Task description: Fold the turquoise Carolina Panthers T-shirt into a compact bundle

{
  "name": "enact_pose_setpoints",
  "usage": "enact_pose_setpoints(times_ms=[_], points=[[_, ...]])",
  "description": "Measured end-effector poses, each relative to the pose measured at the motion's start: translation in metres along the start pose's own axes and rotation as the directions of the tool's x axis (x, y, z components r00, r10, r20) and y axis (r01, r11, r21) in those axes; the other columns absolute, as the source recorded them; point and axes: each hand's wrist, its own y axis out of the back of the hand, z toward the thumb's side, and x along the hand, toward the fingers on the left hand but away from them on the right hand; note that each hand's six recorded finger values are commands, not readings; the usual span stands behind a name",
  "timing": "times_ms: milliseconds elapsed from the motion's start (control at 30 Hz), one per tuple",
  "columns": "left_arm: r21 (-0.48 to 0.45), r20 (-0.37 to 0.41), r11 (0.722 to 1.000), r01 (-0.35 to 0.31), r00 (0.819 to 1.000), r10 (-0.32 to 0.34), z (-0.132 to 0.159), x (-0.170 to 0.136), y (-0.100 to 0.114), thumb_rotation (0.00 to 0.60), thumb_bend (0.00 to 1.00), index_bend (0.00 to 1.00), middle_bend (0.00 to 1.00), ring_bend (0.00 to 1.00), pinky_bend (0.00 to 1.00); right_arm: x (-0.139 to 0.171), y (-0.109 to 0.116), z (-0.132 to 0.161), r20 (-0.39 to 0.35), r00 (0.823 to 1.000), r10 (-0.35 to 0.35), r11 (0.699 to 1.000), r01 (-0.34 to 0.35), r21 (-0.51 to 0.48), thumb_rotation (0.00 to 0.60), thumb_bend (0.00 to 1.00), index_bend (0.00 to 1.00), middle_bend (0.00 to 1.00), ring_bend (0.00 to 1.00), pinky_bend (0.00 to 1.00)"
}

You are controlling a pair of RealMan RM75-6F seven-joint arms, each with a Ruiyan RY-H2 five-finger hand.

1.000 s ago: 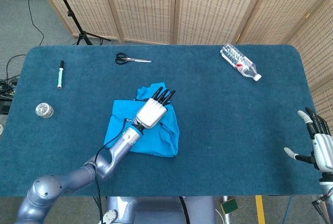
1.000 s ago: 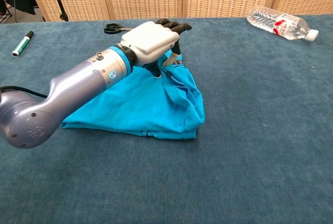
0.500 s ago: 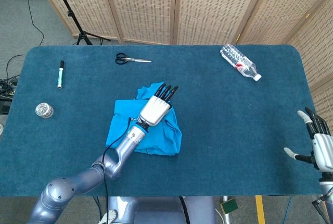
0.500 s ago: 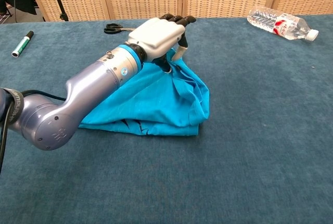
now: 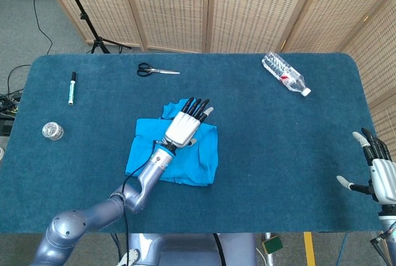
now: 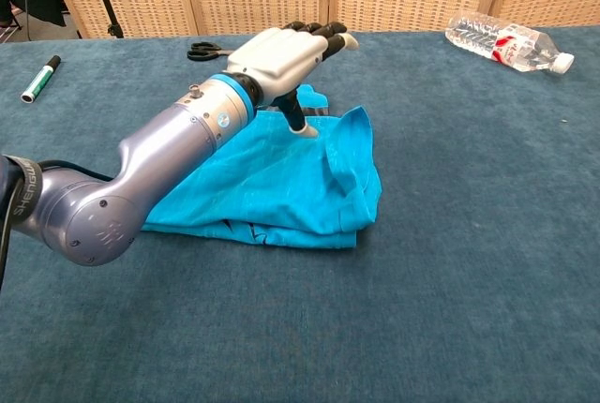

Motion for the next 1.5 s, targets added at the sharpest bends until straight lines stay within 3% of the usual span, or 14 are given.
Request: enact_pose_setpoints(times_ms=[400, 700, 833, 1100, 1300, 1500], points=[[-0.056, -0.007, 0.997, -0.061, 0.998, 0.06, -0.014, -0.01, 0.016, 0.6, 0.0, 0.0, 0.0, 0.0, 0.0, 0.0, 0.0, 0.0, -0.001, 1.0, 0.001, 1.0, -0.001, 0.001, 0.6, 0.0, 0.0, 0.0, 0.0, 0.0], [-0.088, -0.05, 0.989, -0.121, 0.992, 0.117, -0.073, -0.04, 0.056, 0.6, 0.0, 0.0, 0.0, 0.0, 0.0, 0.002, -0.003, 0.005, -0.016, 1.0, 0.006, 1.0, -0.006, 0.017, 0.6, 0.0, 0.0, 0.0, 0.0, 0.0], [-0.096, -0.082, 0.988, -0.118, 0.991, 0.11, -0.106, -0.065, 0.074, 0.6, 0.0, 0.0, 0.0, 0.0, 0.0, 0.004, -0.005, 0.009, -0.022, 1.0, 0.008, 1.0, -0.007, 0.023, 0.6, 0.0, 0.0, 0.0, 0.0, 0.0], [-0.098, -0.172, 0.993, -0.064, 0.984, 0.046, -0.157, -0.116, 0.088, 0.6, 0.0, 0.0, 0.0, 0.0, 0.0, 0.006, -0.005, 0.01, -0.023, 1.0, 0.007, 0.999, -0.006, 0.033, 0.6, 0.0, 0.0, 0.0, 0.0, 0.0], [-0.13, -0.285, 0.991, -0.028, 0.958, -0.01, -0.204, -0.185, 0.097, 0.6, 0.0, 0.0, 0.0, 0.0, 0.0, 0.007, -0.005, 0.011, -0.025, 1.0, 0.007, 0.999, -0.006, 0.037, 0.6, 0.0, 0.0, 0.0, 0.0, 0.0], [-0.167, -0.401, 0.985, -0.047, 0.916, -0.025, -0.233, -0.254, 0.102, 0.6, 0.0, 0.0, 0.0, 0.0, 0.0, 0.01, -0.007, 0.014, -0.034, 0.999, 0.014, 0.998, -0.012, 0.057, 0.6, 0.0, 0.0, 0.0, 0.0, 0.0]])
